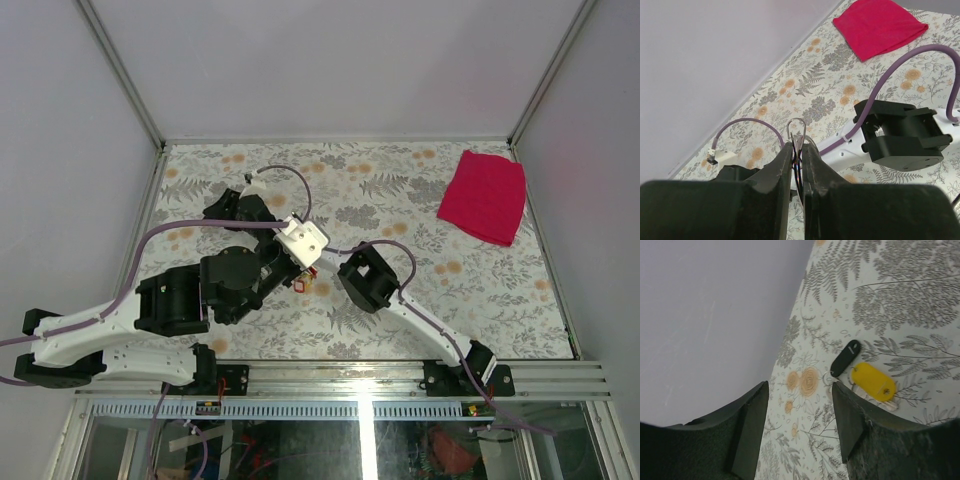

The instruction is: Put the keys on the keyring

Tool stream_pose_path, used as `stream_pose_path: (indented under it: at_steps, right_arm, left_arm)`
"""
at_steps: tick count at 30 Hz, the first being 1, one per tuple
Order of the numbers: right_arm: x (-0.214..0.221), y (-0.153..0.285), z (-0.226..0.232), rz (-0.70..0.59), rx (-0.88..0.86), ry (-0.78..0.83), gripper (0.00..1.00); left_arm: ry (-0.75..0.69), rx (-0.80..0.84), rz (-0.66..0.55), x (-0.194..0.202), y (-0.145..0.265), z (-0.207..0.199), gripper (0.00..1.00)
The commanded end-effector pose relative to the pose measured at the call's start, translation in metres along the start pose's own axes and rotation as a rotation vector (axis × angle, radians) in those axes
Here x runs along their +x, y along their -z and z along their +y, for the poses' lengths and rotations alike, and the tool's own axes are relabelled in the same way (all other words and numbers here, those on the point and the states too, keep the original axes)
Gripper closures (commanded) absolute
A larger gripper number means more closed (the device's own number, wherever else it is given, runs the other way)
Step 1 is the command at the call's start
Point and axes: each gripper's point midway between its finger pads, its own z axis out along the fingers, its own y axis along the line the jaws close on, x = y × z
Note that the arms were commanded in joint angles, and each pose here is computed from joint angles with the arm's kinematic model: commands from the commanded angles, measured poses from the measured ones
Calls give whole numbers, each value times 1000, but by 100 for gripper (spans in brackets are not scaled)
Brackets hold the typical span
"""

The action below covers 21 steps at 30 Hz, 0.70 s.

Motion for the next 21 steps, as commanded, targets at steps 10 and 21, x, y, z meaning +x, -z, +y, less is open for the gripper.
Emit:
stream_pose_path:
  at_steps: [10, 21]
  right_arm:
    - [6, -13, -29, -134, 104, -167, 39]
    - [13, -12, -51, -134, 184, -192, 40]
  left_arm:
    - [52, -51, -17, -6, 4, 13, 100]
    - [54, -60, -14, -2, 6, 15, 100]
